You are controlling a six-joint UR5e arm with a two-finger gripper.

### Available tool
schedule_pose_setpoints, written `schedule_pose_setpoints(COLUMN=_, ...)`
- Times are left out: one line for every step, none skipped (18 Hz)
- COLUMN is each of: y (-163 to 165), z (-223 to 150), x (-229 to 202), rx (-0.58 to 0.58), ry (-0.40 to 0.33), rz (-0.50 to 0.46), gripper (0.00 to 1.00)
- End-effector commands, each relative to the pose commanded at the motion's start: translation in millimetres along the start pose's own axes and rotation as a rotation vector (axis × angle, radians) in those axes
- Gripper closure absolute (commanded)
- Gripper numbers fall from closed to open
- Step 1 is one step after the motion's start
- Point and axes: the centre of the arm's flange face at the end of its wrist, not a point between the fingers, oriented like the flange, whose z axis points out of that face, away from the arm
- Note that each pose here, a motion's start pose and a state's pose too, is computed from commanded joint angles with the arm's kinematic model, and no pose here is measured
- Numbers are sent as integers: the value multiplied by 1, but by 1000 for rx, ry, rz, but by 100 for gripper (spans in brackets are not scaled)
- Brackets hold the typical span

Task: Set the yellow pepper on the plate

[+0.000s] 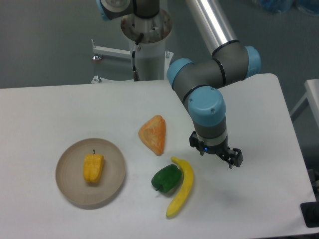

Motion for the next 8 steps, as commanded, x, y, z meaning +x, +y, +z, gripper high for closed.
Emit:
schedule_pose_setpoints(y=0, z=0, x=0, rx=0, ry=0, rz=-2, gripper=0)
schedule_pose_setpoints(y=0, z=0, x=0, rx=0, ry=0, rz=-2, gripper=0)
schedule_pose_setpoints(y=0, z=0, x=0, rx=0, ry=0, rz=-2, gripper=0)
schedule_pose_setpoints(y=0, z=0, x=0, rx=1, ry=1, rz=-2, gripper=0)
schedule_pose_setpoints(y=0, z=-1, x=0, rx=2, ry=0, rz=-2, gripper=0)
schedule_pose_setpoints(y=0, z=0, x=1, rx=3, ry=2, rz=-2, gripper=0)
schedule_pose_setpoints(y=1, z=-1, x=-1, rx=3, ry=1, rz=-3, gripper=0)
schedule_pose_setpoints(y=1, z=-2, x=-1, rx=5, ry=-2, rz=-4, gripper=0)
